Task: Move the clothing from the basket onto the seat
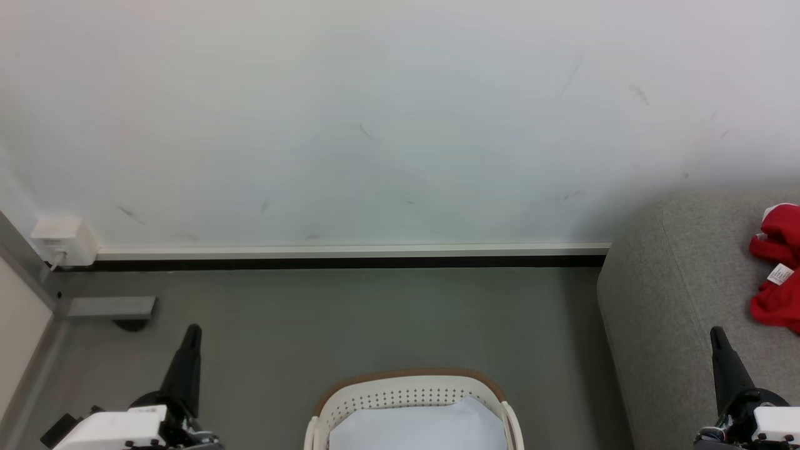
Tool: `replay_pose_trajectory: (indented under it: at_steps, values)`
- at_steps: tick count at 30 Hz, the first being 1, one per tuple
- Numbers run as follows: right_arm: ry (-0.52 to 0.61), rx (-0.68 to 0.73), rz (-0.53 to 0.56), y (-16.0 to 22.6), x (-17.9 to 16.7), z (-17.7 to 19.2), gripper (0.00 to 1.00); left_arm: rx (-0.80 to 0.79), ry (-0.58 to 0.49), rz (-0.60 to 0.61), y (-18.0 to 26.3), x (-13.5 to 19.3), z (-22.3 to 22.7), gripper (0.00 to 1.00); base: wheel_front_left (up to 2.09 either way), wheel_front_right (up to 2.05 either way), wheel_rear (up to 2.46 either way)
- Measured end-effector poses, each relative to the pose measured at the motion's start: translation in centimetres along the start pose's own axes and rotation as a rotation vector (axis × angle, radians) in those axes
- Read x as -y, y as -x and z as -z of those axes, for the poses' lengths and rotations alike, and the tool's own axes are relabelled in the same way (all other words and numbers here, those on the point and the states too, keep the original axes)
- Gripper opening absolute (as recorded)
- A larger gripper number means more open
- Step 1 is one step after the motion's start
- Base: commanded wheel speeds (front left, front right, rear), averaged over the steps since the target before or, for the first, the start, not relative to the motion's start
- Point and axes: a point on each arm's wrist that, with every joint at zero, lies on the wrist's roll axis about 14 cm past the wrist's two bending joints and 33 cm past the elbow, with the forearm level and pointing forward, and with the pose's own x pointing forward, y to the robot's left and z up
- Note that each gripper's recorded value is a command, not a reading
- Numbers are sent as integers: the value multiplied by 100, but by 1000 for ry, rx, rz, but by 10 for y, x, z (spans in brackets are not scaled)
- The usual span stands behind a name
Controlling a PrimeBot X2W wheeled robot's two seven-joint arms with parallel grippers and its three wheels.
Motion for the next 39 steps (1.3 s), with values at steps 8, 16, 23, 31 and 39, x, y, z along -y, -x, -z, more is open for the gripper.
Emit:
replay_pose_trajectory:
  at_steps: [8, 16, 23, 31, 39]
  values:
    - [1, 0, 0, 0, 0, 0, 0, 0, 0, 0, 0, 0, 0, 0, 0, 0, 0]
    - [1, -1, 0, 0, 0, 0, 0, 0, 0, 0, 0, 0, 0, 0, 0, 0, 0]
    - [0, -1, 0, 0, 0, 0, 0, 0, 0, 0, 0, 0, 0, 0, 0, 0, 0]
    - [1, -2, -1, 0, 0, 0, 0, 0, 0, 0, 0, 0, 0, 0, 0, 0, 0]
    - [1, -3, -1, 0, 0, 0, 0, 0, 0, 0, 0, 0, 0, 0, 0, 0, 0]
